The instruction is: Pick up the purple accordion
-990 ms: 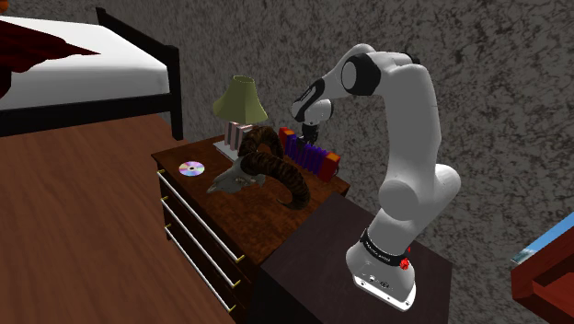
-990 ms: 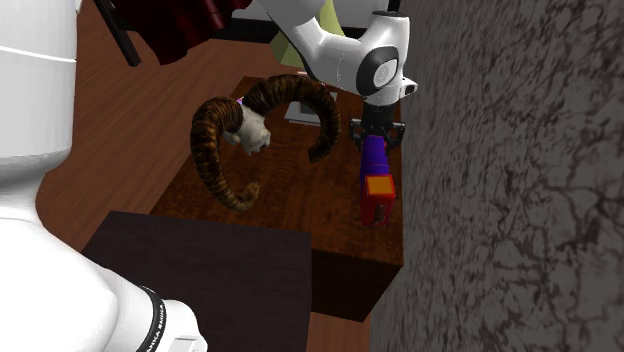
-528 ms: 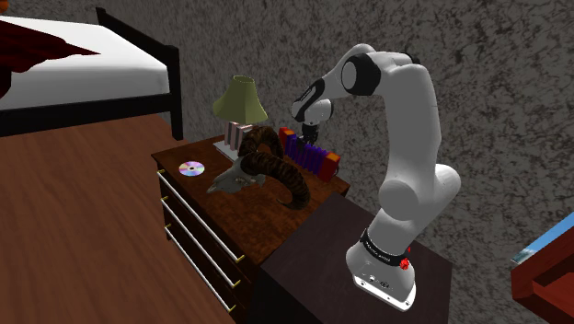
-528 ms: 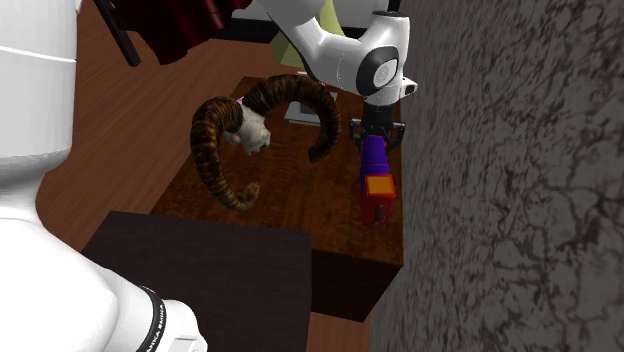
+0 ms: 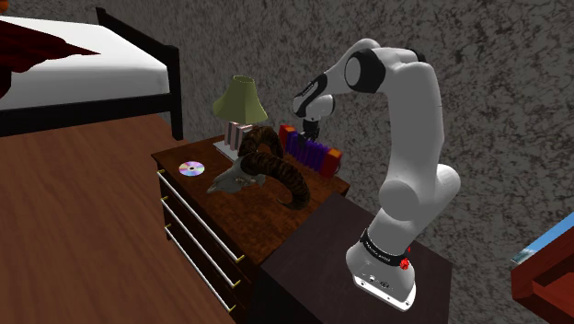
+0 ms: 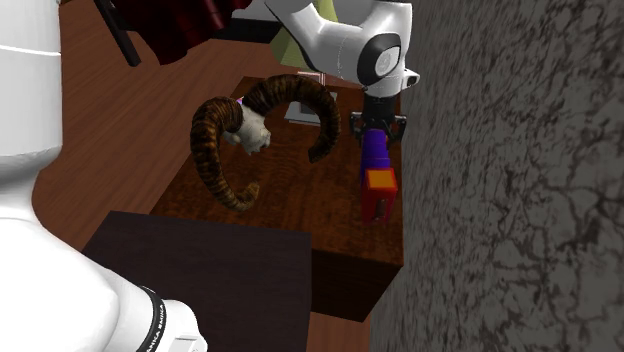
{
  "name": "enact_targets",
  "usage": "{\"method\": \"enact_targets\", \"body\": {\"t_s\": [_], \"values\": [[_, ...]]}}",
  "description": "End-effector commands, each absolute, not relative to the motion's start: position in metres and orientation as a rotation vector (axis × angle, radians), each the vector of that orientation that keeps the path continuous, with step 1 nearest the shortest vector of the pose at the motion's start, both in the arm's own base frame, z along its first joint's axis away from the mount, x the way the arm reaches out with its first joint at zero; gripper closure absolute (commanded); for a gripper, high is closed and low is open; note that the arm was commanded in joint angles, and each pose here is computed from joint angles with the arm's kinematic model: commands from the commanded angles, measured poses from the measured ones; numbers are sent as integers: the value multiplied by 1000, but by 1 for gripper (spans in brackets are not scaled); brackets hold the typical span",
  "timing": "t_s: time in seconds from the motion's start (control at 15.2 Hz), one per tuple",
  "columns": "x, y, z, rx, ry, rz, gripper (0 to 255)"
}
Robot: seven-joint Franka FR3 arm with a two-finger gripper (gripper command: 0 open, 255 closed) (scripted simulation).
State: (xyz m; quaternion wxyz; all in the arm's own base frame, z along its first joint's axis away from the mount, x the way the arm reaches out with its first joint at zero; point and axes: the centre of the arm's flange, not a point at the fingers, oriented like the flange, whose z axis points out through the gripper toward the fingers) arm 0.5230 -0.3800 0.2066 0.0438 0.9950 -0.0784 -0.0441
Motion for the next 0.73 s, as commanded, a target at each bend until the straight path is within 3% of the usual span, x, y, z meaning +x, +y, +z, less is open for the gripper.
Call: {"method": "enact_targets", "body": {"t_s": [0.0, 0.66], "values": [[524, -382, 220, 3040, -240, -129, 255], [524, -382, 263, 3040, -240, -129, 255]]}}
